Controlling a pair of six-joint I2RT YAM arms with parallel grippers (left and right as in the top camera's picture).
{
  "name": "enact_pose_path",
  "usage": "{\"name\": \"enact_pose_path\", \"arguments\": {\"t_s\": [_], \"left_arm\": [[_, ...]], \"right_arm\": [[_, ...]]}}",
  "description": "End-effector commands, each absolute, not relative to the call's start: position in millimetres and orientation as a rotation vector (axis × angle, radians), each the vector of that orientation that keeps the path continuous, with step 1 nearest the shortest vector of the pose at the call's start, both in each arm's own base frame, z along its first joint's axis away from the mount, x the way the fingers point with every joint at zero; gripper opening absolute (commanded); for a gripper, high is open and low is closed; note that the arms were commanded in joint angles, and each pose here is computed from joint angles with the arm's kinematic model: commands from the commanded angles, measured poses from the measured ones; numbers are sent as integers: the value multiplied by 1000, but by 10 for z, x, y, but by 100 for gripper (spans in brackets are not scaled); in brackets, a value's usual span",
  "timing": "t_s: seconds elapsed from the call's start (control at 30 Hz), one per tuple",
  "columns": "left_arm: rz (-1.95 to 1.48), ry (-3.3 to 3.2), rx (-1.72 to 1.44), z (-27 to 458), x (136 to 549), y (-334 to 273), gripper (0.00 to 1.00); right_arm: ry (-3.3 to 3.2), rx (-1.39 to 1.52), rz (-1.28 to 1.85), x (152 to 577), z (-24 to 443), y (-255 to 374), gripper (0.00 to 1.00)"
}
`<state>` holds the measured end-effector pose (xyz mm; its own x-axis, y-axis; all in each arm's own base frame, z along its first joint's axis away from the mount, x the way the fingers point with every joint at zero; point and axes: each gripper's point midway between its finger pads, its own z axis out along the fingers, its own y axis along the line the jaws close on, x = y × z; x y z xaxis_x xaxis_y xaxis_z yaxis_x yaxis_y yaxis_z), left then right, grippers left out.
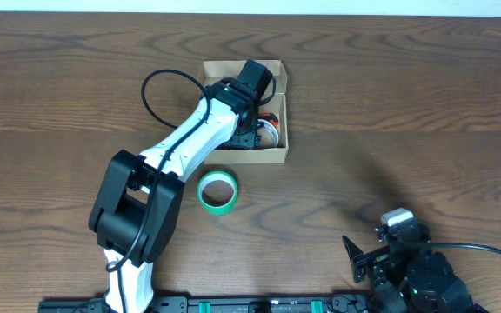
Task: Pack container
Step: 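Carry the correction tape dispenser into the box and lower it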
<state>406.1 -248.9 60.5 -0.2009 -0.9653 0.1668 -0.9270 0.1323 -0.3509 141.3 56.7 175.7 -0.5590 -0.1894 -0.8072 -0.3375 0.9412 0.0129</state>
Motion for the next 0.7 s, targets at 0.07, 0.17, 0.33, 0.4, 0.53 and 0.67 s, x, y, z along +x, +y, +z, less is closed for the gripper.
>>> {"name": "enact_pose_path", "arguments": {"t_s": [0.07, 0.17, 0.33, 0.4, 0.53, 0.67], "left_arm": [[-571, 2265, -1971, 548, 4081, -2499, 44], [-571, 2265, -1970, 548, 4081, -2499, 47], [-571, 2266, -1970, 548, 4081, -2499, 54], [-571, 2265, -1970, 549, 4082, -2500, 55], [-571, 2268, -1963, 549, 4085, -2499, 56], [-584, 2270, -1949, 579, 4098, -2506, 56]], "right_arm": [[2171, -358, 209, 1414, 1768, 559, 99], [2171, -358, 209, 1414, 1768, 559, 99], [2171, -358, 209, 1414, 1768, 559, 99], [2171, -358, 209, 1414, 1768, 559, 99], [2171, -358, 209, 1414, 1768, 559, 99], [2171, -358, 209, 1414, 1768, 559, 99]]}}
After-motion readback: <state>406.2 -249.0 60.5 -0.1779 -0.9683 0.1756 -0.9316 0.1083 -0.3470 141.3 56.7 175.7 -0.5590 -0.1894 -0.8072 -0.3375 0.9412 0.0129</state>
